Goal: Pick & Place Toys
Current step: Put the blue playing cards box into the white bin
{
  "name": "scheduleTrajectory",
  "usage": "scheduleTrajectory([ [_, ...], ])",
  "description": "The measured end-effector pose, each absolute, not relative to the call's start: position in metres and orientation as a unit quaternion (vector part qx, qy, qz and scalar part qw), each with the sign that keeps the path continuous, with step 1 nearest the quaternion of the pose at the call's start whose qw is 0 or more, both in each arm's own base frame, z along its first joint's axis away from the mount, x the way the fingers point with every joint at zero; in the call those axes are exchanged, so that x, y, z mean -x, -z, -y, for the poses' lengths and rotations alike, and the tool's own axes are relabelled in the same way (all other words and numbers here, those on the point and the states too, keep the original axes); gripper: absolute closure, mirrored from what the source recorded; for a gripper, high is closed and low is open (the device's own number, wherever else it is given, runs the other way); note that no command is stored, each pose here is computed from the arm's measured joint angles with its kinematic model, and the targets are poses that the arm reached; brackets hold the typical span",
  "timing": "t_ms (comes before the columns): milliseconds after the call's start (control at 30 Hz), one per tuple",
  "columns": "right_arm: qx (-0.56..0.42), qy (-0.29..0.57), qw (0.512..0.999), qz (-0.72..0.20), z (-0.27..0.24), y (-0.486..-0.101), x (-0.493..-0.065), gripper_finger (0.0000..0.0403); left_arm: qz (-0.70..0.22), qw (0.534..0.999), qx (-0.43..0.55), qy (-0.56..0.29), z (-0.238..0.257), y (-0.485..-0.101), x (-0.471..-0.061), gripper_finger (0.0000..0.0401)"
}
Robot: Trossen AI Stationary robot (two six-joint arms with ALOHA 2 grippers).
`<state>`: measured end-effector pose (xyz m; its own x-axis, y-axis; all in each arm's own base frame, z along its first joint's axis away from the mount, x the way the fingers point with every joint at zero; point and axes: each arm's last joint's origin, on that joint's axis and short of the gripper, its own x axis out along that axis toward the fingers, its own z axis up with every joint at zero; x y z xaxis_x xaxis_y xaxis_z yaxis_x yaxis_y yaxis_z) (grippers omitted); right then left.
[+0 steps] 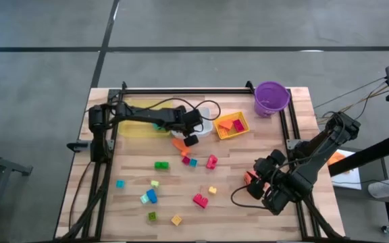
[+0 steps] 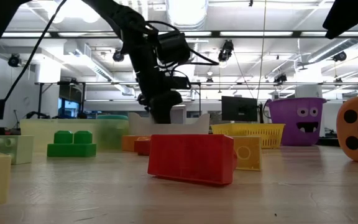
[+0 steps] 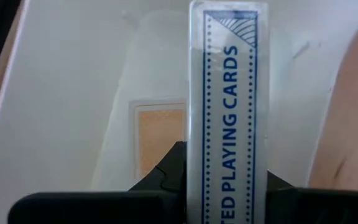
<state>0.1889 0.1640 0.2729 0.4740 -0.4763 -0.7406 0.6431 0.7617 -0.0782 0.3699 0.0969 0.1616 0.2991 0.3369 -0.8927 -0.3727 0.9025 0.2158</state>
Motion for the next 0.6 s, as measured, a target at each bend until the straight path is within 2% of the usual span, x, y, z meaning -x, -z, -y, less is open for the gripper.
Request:
scheduleTrajectory([
  [600,-0.099,0.318,0.858,-0.392,-0.1653,-0.2734,-0.1904,0.0145,-0.551,0.806,0.005,-0.215,-0.0996,-0.1528,-0.3654,0.0349],
])
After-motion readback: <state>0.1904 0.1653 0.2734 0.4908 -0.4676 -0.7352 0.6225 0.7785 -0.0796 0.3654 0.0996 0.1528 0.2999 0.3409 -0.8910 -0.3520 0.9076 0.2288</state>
